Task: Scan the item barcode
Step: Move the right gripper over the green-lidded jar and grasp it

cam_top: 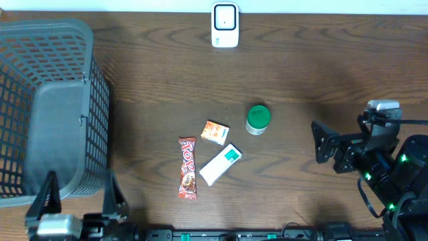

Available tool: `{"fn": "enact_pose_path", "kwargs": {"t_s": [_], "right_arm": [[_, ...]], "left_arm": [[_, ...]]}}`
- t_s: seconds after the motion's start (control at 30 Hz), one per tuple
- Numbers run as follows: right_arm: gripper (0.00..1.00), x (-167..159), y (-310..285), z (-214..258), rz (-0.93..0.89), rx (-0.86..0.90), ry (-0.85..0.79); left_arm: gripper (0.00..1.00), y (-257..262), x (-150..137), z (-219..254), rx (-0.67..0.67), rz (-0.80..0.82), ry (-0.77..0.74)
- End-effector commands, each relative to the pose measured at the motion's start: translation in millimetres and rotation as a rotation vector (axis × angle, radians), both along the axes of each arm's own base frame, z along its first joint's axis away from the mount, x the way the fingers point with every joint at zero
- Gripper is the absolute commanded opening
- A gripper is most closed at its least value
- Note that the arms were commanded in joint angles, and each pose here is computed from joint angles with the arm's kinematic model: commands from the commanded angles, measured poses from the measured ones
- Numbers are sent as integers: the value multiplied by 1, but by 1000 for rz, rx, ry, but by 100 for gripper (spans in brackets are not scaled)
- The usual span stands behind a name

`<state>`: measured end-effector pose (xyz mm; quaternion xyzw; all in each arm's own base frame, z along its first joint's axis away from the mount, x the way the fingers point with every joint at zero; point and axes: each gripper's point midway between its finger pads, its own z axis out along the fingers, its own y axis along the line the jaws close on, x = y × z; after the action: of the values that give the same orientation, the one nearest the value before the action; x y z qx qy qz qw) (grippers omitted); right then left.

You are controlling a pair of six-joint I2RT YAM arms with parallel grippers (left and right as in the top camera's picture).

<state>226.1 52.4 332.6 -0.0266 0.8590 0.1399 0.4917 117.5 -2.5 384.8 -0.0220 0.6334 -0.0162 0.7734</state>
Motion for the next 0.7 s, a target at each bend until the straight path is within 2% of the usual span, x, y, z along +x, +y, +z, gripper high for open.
{"fn": "enact_pose_path", "kwargs": {"t_s": [0.0,0.33,0.5,0.67], "right_arm": [[99,1,8,-5,83,-60,0],[99,44,28,-54,98,-57,217],[99,62,55,-85,86,-147,386],[99,84,81,-96,77,-151,511]], "left_arm": [[96,0,19,-22,-23,-17,49],[96,21,84,-103,-5,80,140],[96,35,101,-154,-15,149,231],[96,35,105,-168,-15,149,261]]}}
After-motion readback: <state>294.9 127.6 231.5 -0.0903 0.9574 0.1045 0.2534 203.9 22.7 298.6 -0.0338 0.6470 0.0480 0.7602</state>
